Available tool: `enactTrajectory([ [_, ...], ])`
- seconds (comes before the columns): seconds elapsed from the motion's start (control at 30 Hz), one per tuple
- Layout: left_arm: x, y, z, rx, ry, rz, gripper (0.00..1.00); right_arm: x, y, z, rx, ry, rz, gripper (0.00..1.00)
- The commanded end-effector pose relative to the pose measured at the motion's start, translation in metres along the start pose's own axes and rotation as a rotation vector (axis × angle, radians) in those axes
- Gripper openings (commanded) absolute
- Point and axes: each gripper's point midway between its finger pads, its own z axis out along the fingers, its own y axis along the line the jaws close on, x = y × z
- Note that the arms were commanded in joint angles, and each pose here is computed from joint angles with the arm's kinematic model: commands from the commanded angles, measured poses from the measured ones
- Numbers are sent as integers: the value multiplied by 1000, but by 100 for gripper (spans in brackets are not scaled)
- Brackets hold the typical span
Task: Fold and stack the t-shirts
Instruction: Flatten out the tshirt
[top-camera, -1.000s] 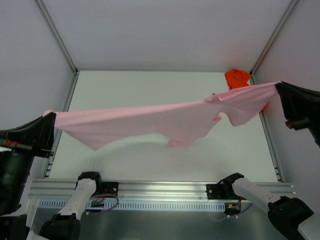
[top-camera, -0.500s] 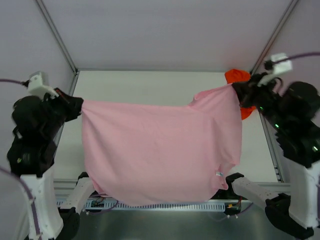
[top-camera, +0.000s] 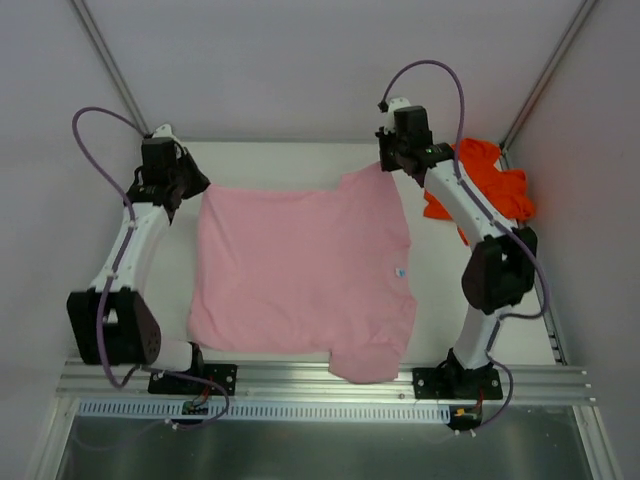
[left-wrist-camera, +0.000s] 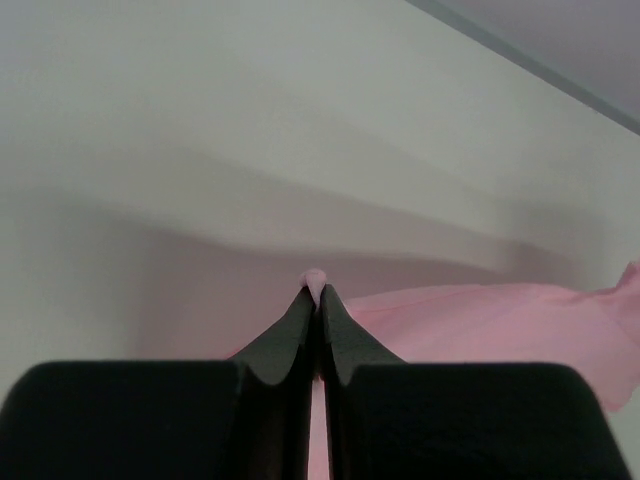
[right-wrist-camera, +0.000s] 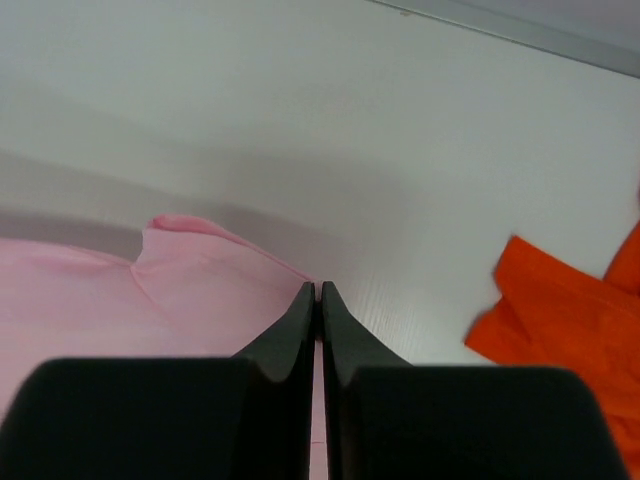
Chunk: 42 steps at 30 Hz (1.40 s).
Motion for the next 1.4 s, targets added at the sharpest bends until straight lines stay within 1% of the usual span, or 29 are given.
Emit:
enactTrajectory([
  [0.0, -46, -8, 64, 9, -105, 20, 0, -94, -12, 30, 47, -237, 36, 1],
  [0.03, -47, -7, 76, 0, -93, 19, 0, -100, -14, 42, 56, -241, 27, 1],
  [0.07, -49, -7, 89, -4, -83, 16, 0, -81, -13, 78, 62, -171, 13, 1],
  [0.1, -53, -6, 111, -14, -69, 12, 0, -116, -14, 73, 67, -243, 15, 1],
  [0.17, -56, -7, 131, -18, -61, 0, 0, -118, -17, 93, 72, -237, 3, 1],
  [0.2, -58, -6, 149, -20, -55, -2, 0, -108, -16, 117, 71, -215, -2, 1],
  [0.23, -58, -6, 158, -24, -47, -7, 0, -120, -19, 120, 73, -262, 6, 1],
  [0.27, -59, -6, 167, -26, -43, -13, 0, -119, -21, 127, 80, -271, 10, 1],
  [0.3, -61, -4, 184, -32, -37, -14, 0, -113, -24, 140, 87, -268, 15, 1],
  [0.37, -62, -3, 200, -34, -35, -16, 0, -118, -32, 149, 106, -309, 28, 1],
  [0.4, -64, -3, 214, -31, -38, -16, 0, -112, -34, 159, 110, -305, 30, 1],
  [0.53, -77, -11, 240, 6, -60, 3, 0, -119, -43, 168, 122, -342, 42, 1],
  [0.63, -86, -12, 246, 16, -85, 52, 0, -122, -47, 162, 133, -349, 41, 1],
  [0.73, -90, -1, 245, 16, -99, 58, 0, -119, -54, 159, 132, -349, 59, 1],
  [0.77, -86, -1, 245, 54, -83, 53, 0, -124, -56, 150, 131, -361, 68, 1],
  [0.8, -89, -1, 245, 80, -87, 48, 0, -119, -58, 151, 129, -353, 78, 1],
  [0.87, -92, 3, 245, 122, -79, 33, 0, -122, -59, 142, 126, -360, 80, 1],
  [0.97, -89, 4, 244, 147, -72, 59, 0, -131, -54, 128, 100, -385, 73, 1],
  [1.03, -90, -2, 241, 181, -78, 75, 0, -129, -54, 125, 93, -384, 83, 1],
  [1.07, -85, -1, 240, 179, -68, 73, 0, -133, -52, 117, 88, -396, 86, 1],
  [1.13, -88, -1, 238, 180, -87, 79, 0, -124, -51, 115, 79, -376, 98, 1],
  [1.23, -77, 1, 231, 185, -76, 86, 0, -112, -47, 101, 60, -370, 102, 1],
  [1.27, -74, 2, 230, 187, -74, 86, 0, -124, -45, 85, 53, -412, 102, 1],
  [1.3, -72, 0, 227, 199, -72, 86, 0, -104, -45, 89, 52, -373, 100, 1],
  [1.33, -67, 1, 223, 202, -70, 84, 0, -100, -44, 86, 48, -371, 106, 1],
  [1.37, -65, 1, 220, 204, -73, 83, 0, -104, -43, 73, 44, -386, 108, 1],
])
